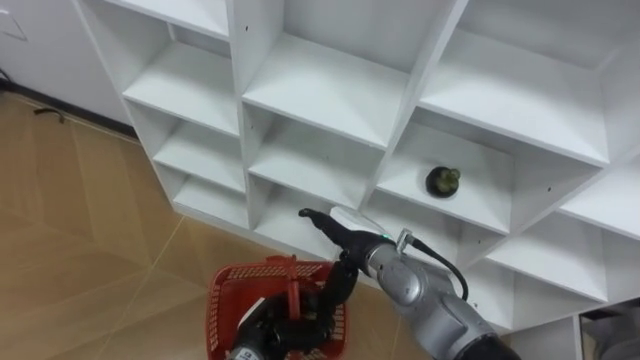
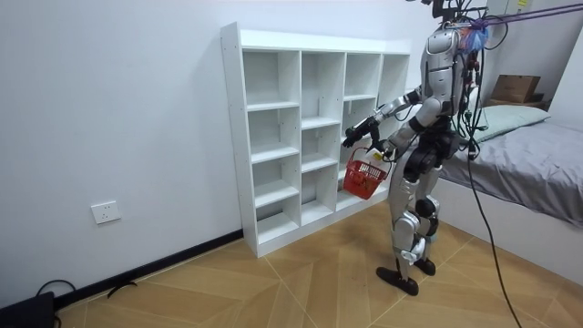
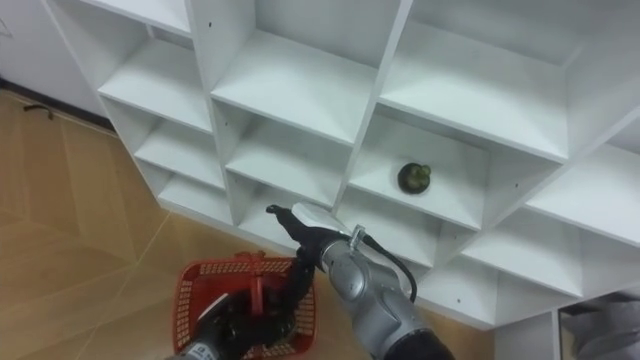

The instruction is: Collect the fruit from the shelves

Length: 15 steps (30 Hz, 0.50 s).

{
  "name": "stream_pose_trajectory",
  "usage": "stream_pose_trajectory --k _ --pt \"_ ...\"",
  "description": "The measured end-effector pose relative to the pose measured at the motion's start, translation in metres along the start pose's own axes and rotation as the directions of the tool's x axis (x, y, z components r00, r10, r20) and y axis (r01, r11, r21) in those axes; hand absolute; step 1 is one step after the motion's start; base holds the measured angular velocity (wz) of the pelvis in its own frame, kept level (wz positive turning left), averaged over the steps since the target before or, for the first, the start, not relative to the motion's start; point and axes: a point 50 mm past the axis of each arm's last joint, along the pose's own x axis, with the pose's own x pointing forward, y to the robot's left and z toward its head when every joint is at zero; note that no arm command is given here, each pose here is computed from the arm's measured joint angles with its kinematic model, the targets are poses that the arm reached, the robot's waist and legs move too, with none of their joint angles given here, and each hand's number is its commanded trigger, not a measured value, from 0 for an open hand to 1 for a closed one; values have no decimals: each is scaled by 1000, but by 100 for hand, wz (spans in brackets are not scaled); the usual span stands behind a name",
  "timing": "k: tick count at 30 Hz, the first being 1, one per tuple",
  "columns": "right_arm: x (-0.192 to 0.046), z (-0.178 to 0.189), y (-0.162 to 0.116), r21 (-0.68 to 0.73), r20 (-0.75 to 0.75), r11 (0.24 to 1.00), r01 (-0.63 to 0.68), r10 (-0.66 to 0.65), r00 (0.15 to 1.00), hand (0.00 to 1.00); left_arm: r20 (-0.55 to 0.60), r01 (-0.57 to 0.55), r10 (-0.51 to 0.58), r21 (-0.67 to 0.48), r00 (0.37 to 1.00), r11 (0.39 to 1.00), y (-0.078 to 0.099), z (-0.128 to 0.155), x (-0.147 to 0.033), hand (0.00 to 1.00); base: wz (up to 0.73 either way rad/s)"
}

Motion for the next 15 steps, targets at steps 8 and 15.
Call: stream_pose_trajectory --k 8,15 --pt "-8 -12 -23 10 -5 995 103 -103 995 0 8 -26 26 -8 1000 1000 7 2 -1 100 0" --pt "-25 -28 -34 106 -3 972 210 -211 978 0 25 -71 71 -33 997 997 19 7 -4 100 -2"
